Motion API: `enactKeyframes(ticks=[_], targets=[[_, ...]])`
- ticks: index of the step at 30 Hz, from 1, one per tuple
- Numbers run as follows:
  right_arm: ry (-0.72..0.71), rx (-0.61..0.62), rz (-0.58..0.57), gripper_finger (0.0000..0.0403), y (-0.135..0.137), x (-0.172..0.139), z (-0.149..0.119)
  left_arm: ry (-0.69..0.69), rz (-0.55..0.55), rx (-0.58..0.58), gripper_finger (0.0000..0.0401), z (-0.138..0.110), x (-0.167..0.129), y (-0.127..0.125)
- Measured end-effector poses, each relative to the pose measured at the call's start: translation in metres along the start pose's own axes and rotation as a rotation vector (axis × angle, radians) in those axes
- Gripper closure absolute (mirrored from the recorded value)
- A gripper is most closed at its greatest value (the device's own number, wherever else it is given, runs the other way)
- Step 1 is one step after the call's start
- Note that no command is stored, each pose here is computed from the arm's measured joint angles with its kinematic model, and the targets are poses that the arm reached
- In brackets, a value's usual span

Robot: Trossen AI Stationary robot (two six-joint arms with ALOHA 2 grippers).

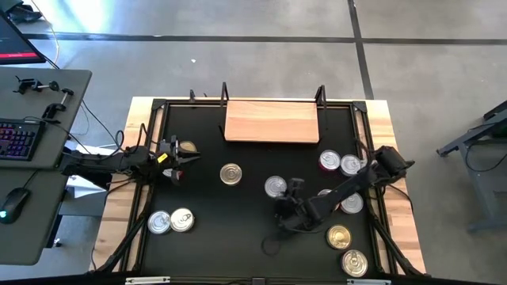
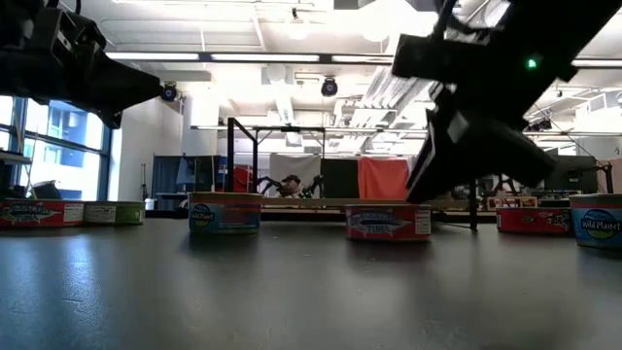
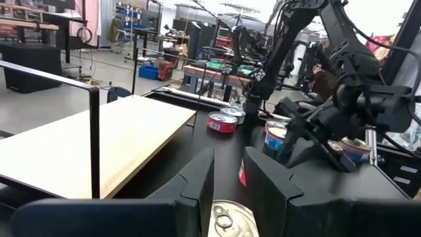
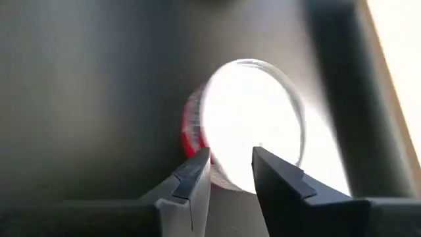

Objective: Stack canned seafood by type on shelf
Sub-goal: Put the red tuna can on the shelf

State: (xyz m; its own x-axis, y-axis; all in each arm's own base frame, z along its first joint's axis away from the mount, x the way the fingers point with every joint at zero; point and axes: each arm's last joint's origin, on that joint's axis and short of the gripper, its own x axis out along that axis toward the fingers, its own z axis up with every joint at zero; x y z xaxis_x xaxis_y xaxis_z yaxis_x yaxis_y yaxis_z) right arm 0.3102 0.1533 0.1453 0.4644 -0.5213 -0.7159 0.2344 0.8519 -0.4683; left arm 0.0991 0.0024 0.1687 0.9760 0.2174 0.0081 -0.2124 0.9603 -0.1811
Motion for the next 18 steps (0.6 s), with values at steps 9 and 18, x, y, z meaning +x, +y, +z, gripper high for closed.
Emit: enactKeyframes(ticks=[9, 18], targets=[[-0.173, 0.002, 0.080, 0.0235, 0.016, 0.021, 0.000, -0.002, 0.007, -0.001, 0.0325, 0.000, 0.000, 0.000], [-0.158, -0.068, 0.007, 0.0306, 0.002, 0.048, -0.016, -0.009, 0.018, -0.002, 0.0325, 0.001, 0.000, 0.000]])
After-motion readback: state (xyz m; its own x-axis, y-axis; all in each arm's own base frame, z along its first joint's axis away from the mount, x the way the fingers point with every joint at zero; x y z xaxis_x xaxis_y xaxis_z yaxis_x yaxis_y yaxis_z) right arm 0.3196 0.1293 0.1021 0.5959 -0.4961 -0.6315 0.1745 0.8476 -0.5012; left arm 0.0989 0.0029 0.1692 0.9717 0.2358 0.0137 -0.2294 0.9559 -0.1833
